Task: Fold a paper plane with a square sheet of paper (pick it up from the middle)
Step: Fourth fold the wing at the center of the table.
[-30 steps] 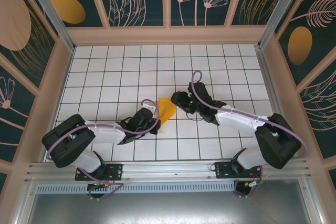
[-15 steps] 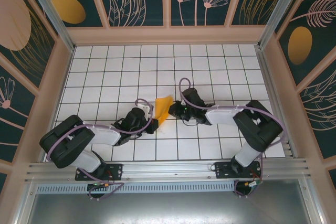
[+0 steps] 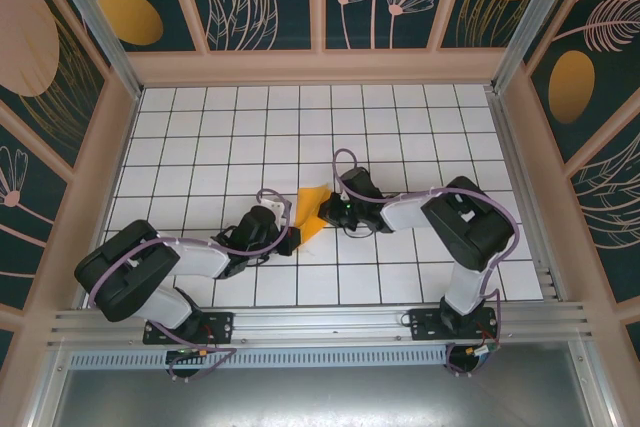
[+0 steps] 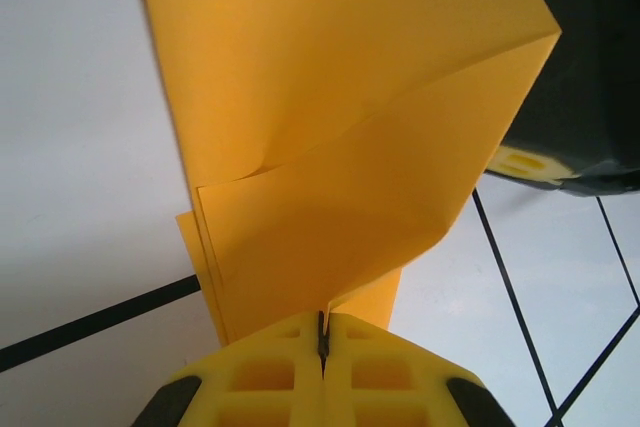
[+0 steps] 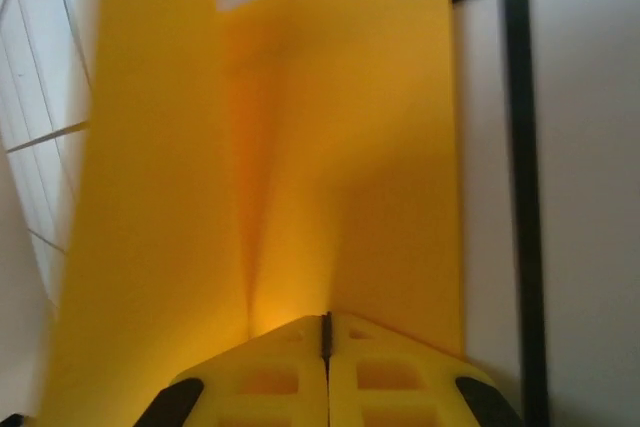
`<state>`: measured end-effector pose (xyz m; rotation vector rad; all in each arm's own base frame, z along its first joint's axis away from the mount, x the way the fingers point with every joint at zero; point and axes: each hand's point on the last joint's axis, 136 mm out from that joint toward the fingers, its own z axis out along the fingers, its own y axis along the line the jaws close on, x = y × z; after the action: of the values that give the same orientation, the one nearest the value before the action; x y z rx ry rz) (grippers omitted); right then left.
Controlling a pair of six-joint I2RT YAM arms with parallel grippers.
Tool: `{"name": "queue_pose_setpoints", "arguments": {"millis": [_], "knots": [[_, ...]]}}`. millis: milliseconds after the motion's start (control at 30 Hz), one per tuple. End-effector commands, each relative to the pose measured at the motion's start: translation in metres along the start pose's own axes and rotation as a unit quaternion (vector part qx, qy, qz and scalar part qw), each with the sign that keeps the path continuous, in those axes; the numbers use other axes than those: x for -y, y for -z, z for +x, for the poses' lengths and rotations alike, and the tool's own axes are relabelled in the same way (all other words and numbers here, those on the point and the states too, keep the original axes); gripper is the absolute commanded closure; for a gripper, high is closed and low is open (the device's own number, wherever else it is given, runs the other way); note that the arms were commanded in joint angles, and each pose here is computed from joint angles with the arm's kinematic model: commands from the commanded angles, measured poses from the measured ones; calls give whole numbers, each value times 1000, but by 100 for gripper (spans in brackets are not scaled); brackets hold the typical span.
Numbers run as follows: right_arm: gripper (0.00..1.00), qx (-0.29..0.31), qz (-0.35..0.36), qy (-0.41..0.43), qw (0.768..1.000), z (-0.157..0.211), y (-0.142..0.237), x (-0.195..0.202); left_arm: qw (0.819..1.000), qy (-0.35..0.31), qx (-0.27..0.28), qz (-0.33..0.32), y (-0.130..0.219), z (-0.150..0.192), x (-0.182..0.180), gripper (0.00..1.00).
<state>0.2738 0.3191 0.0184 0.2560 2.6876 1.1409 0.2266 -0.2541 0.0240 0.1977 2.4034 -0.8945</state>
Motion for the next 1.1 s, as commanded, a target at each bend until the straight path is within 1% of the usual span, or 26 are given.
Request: {"name": "queue_pose_setpoints", "arguments": {"millis": [0, 67, 167, 267, 300, 333, 367, 433, 467, 500, 567, 633, 667, 733, 767, 833, 900, 967, 1067], "knots": [[92, -6, 47, -20, 999, 10, -1, 24, 999, 17, 5, -27, 6, 3, -14, 100], [92, -11, 39, -17, 999, 15, -1, 23, 999, 20, 2, -36, 7, 6, -17, 100], [91, -11, 16, -12, 1000, 15, 1, 10, 999, 11, -24, -41, 4, 15, -20, 100], [86, 5, -2, 0, 1000, 7, 13, -9, 999, 7, -34, -23, 1, 18, -14, 100], [81, 10, 0, 3, 1000, 4, 17, -16, 999, 5, -31, -21, 1, 15, -12, 100], [71, 13, 6, 4, 1000, 1, 21, -20, 999, 4, -30, -20, 1, 15, -12, 100], [64, 16, 13, 5, 1000, -1, 25, -24, 1000, 0, -25, -19, 1, 13, -12, 100], [55, 24, 19, 4, 1000, -2, 32, -32, 1000, -10, -23, -16, 1, 11, -9, 100], [52, 29, 25, -7, 999, -1, 36, -34, 1000, -14, -21, -15, 1, 10, -9, 100], [51, 38, 27, -16, 999, -1, 40, -36, 1000, -18, -20, -14, 1, 9, -8, 100], [48, 49, 12, -26, 998, 2, 45, -47, 999, -24, -19, -9, 1, 8, -6, 100], [47, 36, -2, -29, 999, 8, 45, -58, 999, -31, -20, -6, 0, 7, -4, 100], [47, 32, 7, -30, 999, 9, 43, -60, 999, -34, -19, -2, 0, 7, -2, 100], [48, 24, 41, -16, 999, 11, 39, -62, 999, -39, -19, -1, 0, 6, -2, 100], [48, 30, 64, -10, 997, 11, 39, -61, 999, -43, -17, 0, -1, 4, -1, 100], [48, 16, 81, -19, 996, 16, 33, -56, 999, -49, -15, 4, -1, 2, 2, 100], [52, 0, 113, -34, 993, 19, 24, -47, 998, -53, -15, 1, -1, 1, 2, 100], [55, 1, 157, -39, 987, 19, 20, -37, 998, -54, -12, -5, -1, 0, 0, 100], [55, -5, 168, -35, 985, 21, 15, -36, 999, -54, -8, -5, 1, -1, -1, 100]]}}
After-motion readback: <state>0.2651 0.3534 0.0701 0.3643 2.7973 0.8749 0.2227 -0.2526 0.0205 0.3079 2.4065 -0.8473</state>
